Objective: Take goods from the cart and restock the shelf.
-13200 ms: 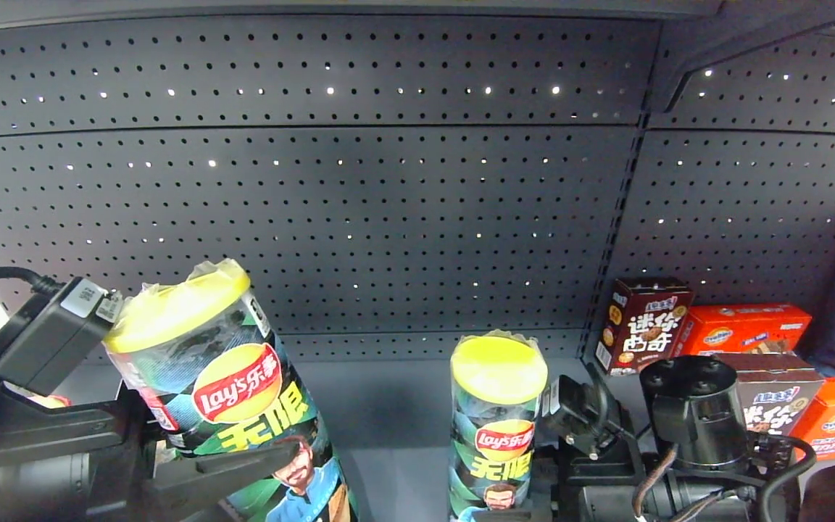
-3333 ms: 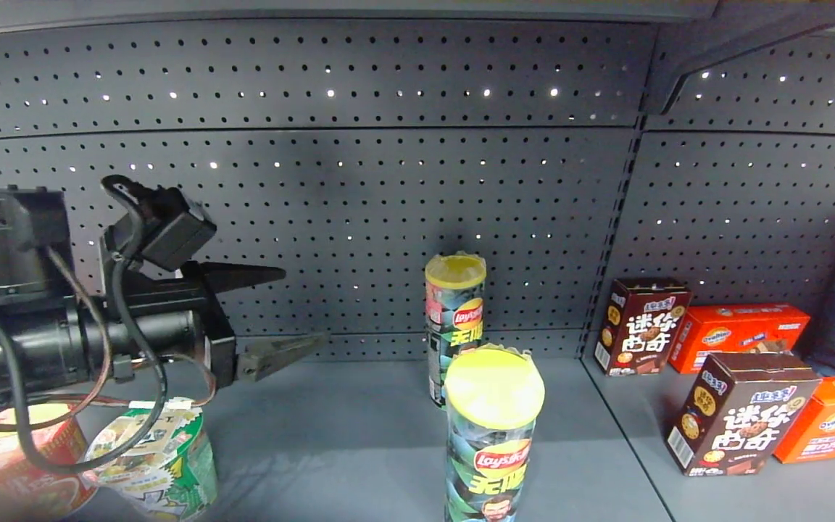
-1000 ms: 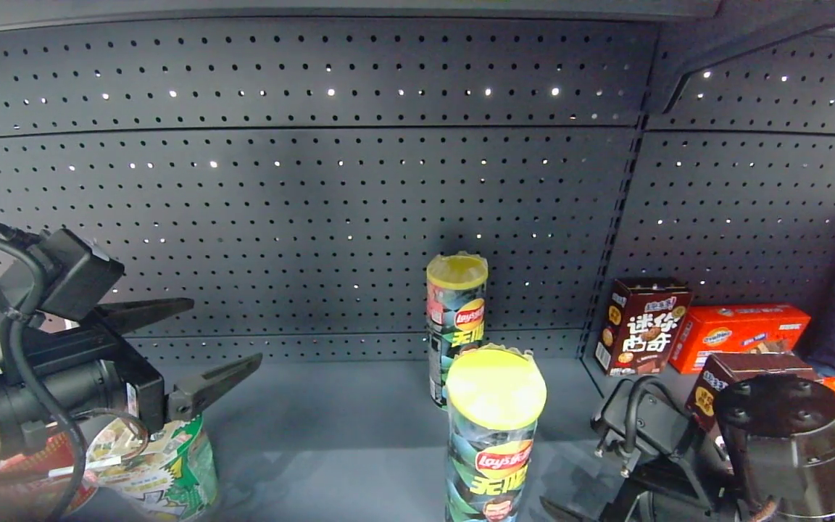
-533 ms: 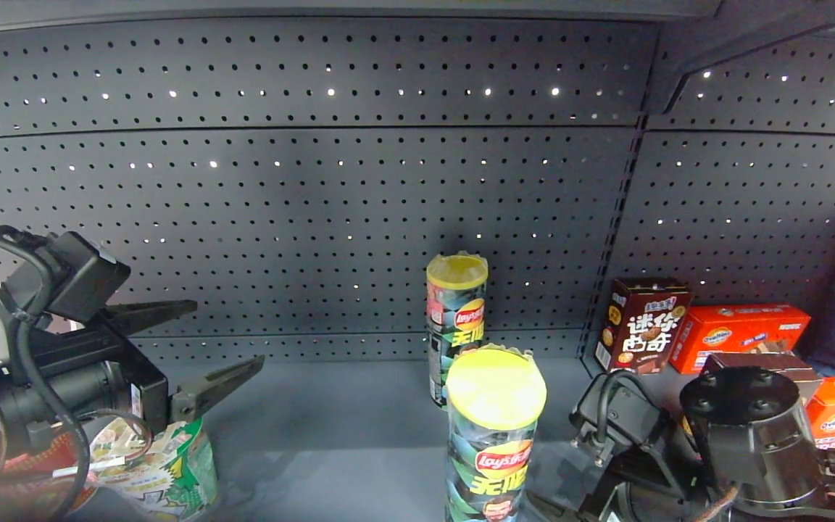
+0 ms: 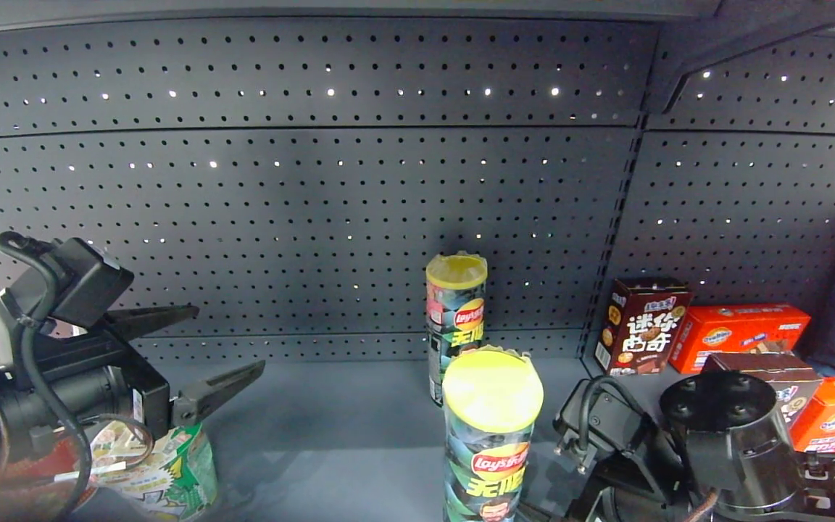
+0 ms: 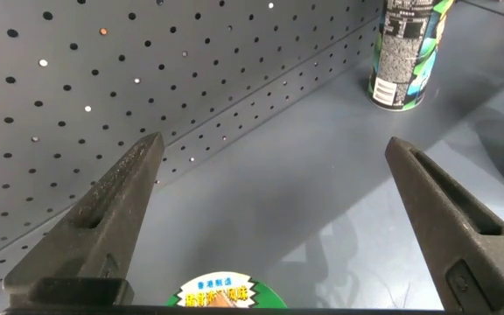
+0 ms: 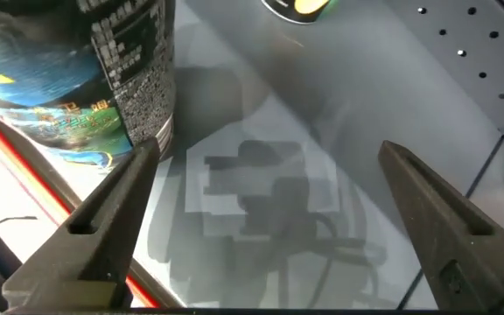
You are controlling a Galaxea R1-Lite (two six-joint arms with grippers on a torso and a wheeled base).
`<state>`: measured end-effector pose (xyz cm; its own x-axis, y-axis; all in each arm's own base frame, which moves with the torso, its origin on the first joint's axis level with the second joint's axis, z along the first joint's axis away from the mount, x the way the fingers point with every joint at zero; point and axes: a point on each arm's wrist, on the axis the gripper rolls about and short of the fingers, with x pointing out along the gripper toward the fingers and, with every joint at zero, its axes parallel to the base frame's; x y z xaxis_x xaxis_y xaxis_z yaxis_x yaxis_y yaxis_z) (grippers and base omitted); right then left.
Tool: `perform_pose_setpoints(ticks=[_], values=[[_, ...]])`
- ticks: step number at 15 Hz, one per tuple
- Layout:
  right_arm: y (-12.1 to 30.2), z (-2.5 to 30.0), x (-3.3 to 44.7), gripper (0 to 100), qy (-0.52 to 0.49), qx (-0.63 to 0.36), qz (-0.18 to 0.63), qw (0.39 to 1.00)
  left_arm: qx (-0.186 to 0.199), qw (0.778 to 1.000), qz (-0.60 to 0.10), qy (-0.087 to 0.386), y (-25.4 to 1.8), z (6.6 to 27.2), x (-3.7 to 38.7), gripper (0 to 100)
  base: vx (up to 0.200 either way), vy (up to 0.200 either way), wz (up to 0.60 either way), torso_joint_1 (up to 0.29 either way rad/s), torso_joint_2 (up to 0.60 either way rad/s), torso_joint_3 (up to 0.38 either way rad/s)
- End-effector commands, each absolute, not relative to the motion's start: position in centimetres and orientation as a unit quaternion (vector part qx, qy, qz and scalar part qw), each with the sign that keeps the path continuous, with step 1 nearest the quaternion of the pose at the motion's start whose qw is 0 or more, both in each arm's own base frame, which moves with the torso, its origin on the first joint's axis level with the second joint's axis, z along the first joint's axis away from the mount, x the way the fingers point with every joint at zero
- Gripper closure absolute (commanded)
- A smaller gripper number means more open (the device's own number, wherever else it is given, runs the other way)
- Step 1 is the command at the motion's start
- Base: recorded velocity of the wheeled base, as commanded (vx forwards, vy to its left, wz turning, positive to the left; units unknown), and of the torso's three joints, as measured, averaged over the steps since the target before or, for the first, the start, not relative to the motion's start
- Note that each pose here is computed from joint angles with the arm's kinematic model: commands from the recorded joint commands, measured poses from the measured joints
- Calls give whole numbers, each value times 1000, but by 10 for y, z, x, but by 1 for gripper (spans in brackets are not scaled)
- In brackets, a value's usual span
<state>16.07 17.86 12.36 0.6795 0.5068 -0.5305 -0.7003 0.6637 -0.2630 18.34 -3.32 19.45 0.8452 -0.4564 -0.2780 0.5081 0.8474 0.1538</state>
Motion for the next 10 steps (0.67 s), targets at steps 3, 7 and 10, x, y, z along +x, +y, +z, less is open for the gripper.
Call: perform_pose_setpoints(ticks=[3, 7, 10], values=[[180, 123, 159, 0, 210, -231, 345, 885, 111, 954, -253, 118, -33, 194, 184, 0, 0, 0, 0, 0, 0, 0], [182, 121, 160, 0, 213, -233, 346, 884, 111, 954, -253, 118, -33, 194, 184, 0, 0, 0, 0, 0, 0, 0], [185, 120, 160, 0, 210, -232, 349, 883, 111, 954, -253, 118, -33, 194, 184, 0, 0, 0, 0, 0, 0, 0]])
